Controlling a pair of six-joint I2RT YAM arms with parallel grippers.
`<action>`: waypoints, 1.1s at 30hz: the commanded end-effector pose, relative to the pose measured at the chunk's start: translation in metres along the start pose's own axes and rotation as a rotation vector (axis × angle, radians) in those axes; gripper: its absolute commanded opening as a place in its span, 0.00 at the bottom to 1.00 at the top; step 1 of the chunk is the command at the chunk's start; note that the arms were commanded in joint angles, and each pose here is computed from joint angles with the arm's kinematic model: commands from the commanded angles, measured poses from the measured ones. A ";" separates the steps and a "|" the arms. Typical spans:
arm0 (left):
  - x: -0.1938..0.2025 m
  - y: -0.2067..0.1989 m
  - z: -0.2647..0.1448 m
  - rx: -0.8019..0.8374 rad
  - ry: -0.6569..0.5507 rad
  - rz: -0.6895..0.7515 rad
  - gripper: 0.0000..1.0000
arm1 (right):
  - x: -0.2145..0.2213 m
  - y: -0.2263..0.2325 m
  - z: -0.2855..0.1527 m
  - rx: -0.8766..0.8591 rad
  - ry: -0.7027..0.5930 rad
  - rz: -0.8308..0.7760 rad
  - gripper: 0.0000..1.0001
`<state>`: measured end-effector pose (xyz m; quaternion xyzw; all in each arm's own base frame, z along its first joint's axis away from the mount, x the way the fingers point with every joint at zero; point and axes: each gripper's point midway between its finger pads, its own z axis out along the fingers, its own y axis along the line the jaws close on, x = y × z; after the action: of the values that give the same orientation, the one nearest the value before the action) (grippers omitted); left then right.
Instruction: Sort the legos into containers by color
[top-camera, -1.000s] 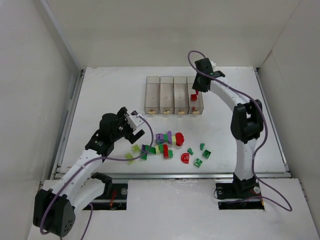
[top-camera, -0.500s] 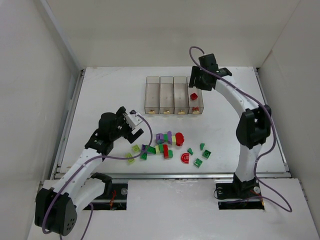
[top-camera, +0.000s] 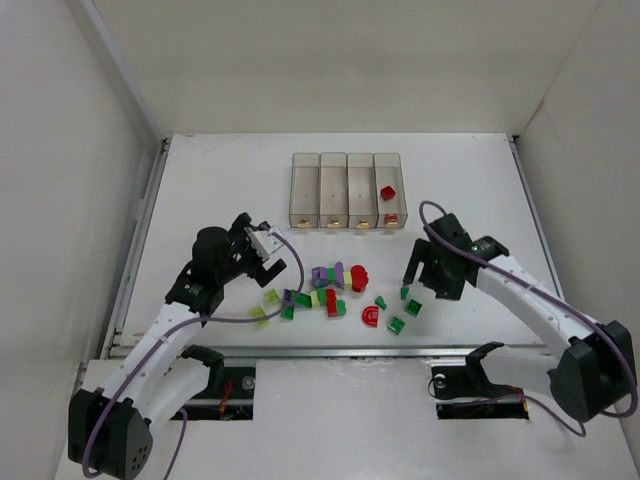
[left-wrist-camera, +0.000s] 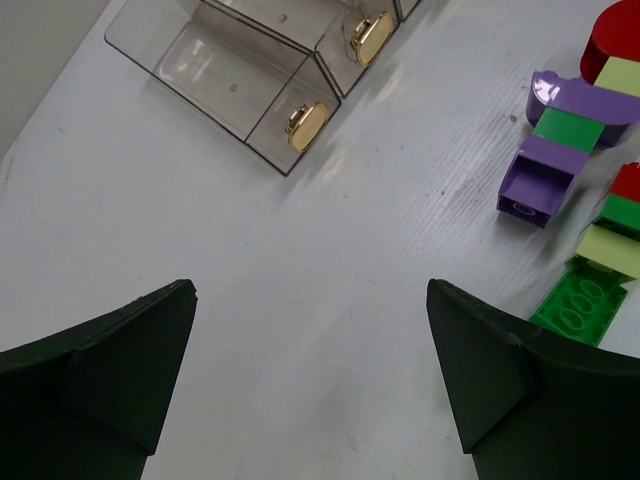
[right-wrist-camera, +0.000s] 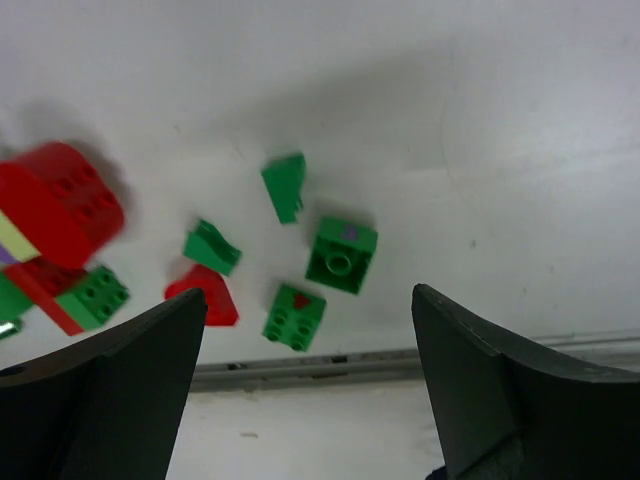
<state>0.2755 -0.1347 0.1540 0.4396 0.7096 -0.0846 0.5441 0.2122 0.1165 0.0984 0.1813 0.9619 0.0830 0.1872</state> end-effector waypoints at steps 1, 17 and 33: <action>-0.027 0.004 -0.007 -0.003 -0.100 0.037 0.99 | 0.021 -0.001 -0.004 -0.029 -0.008 0.127 0.89; -0.033 0.004 -0.021 -0.013 -0.098 0.058 0.99 | 0.043 -0.011 0.051 0.021 0.029 0.135 0.71; -0.027 0.005 -0.026 -0.045 -0.091 0.060 0.99 | 0.043 -0.012 0.057 0.075 0.059 0.062 0.42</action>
<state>0.2582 -0.1305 0.1750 0.4449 0.6884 -0.0795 0.5673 0.1770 0.1202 0.0183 0.2204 0.9663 0.0476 0.1243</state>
